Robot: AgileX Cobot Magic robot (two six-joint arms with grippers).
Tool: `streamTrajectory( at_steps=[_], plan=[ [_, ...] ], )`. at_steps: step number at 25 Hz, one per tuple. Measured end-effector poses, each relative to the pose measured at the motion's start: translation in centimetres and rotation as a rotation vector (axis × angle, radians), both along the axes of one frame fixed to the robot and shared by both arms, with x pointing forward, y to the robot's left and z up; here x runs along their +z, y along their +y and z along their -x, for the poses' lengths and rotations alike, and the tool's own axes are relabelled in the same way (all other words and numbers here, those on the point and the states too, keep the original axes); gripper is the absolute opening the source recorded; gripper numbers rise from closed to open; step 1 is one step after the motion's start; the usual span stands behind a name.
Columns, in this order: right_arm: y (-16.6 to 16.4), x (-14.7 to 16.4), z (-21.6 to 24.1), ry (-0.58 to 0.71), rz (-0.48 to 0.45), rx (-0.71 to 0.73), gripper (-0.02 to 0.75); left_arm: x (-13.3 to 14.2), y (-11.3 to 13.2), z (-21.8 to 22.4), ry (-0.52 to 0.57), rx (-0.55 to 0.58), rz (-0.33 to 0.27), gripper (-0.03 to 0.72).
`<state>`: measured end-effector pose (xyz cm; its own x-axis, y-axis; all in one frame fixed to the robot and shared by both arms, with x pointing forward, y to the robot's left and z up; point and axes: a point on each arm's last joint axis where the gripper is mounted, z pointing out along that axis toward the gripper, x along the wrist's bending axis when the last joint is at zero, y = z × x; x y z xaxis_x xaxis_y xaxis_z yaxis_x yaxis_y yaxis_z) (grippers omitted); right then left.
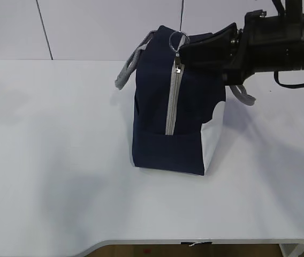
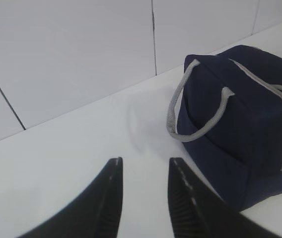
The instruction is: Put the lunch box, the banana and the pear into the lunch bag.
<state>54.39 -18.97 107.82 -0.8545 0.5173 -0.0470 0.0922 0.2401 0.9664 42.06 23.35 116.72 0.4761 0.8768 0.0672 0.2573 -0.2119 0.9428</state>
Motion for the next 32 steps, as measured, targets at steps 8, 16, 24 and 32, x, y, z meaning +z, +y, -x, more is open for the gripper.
streamTrajectory(
  at_steps=[8,16,24,32],
  plan=[
    [-0.1,0.3,-0.2,-0.003,0.0,-0.015,0.006,-1.2,-1.1,-1.3,0.063,-0.033,0.0,0.278],
    [-0.1,0.3,-0.2,0.0,-0.002,-0.017,0.006,-2.2,-1.7,-2.2,0.14,-0.045,0.038,0.472],
    [-0.1,0.7,-0.1,-0.002,-0.017,-0.029,0.006,-4.4,-3.0,-3.4,0.298,-0.095,0.052,0.535],
    [-0.1,0.7,-0.1,0.007,-0.026,-0.033,0.006,-7.1,-7.1,-4.5,0.328,-0.254,-0.044,0.535]
  ],
)
